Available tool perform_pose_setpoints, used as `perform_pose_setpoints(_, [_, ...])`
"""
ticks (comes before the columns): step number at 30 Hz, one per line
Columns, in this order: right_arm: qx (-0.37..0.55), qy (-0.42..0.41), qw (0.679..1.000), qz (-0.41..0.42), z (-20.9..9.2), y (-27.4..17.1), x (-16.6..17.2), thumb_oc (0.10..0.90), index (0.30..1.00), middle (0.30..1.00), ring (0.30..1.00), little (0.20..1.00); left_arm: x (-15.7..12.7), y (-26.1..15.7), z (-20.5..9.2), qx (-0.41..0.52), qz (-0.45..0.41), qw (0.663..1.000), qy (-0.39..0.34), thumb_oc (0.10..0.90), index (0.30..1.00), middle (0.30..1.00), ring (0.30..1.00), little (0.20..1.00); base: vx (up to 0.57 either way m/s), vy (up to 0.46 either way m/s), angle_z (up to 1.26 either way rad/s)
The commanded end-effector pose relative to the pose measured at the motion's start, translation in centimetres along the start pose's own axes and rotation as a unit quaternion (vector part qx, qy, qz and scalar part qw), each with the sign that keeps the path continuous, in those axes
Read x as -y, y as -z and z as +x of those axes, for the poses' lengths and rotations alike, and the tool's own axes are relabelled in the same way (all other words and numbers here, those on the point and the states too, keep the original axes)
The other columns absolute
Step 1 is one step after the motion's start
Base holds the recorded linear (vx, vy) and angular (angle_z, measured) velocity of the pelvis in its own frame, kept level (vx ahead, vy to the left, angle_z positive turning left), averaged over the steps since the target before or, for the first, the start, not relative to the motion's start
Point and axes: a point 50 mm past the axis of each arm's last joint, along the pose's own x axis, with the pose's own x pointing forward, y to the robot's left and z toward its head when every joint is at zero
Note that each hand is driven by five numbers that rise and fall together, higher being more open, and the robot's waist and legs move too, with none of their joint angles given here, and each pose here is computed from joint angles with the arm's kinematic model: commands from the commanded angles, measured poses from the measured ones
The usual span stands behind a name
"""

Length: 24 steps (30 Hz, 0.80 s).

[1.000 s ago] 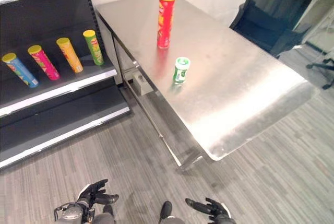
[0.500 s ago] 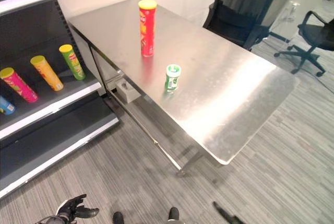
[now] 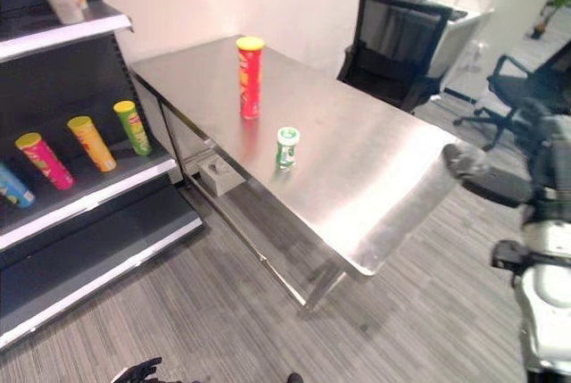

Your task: Put the goods on the table back onto the shelves and tidy them up.

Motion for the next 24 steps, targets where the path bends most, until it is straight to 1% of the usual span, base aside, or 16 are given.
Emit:
perform_pose_setpoints(1, [0.077,0.009,0.997,-0.015,2.5,-3.5,1.3,0.800,0.900,0.900,0.900,0.900,-1.4,-2.7,0.5,0.046,0.034,0.998,-0.005,0.800,0.900,0.900,0.900,0.900,0.01,-0.039,0.30])
perform_pose_setpoints(4, [0.063,-0.020,0.998,-0.017,3.3,-3.1,-0.1,0.800,0.900,0.900,0.900,0.900,-1.4,-2.4,0.4,0.041,0.037,0.998,-0.003,0.800,0.900,0.900,0.900,0.900,0.01,-0.042,0.11])
perform_pose_setpoints(7, [0.052,-0.028,0.998,-0.017,4.1,-2.8,-0.8,0.800,0.900,0.900,0.900,0.900,-1.7,-1.9,0.3,0.032,0.037,0.999,-0.007,0.800,0.900,0.900,0.900,0.900,0.01,-0.041,0.15])
perform_pose_setpoints(12, [0.040,-0.011,0.999,-0.027,5.9,-2.5,-2.0,0.800,0.900,0.900,0.900,0.900,-1.7,-1.2,0.1,0.023,0.034,0.999,-0.012,0.800,0.900,0.900,0.900,0.900,0.00,-0.041,0.04])
perform_pose_setpoints(16, [0.049,-0.003,0.998,-0.026,7.8,-3.5,-2.6,0.800,0.900,0.900,0.900,0.900,-1.8,-1.7,0.1,0.034,0.034,0.999,-0.015,0.800,0.900,0.900,0.900,0.900,-0.02,-0.026,0.16])
perform_pose_setpoints(24, [0.047,-0.007,0.999,-0.018,9.7,-4.4,-3.4,0.800,0.900,0.900,0.900,0.900,-1.4,-1.6,0.1,0.036,0.033,0.999,-0.012,0.800,0.900,0.900,0.900,0.900,0.01,-0.004,0.09])
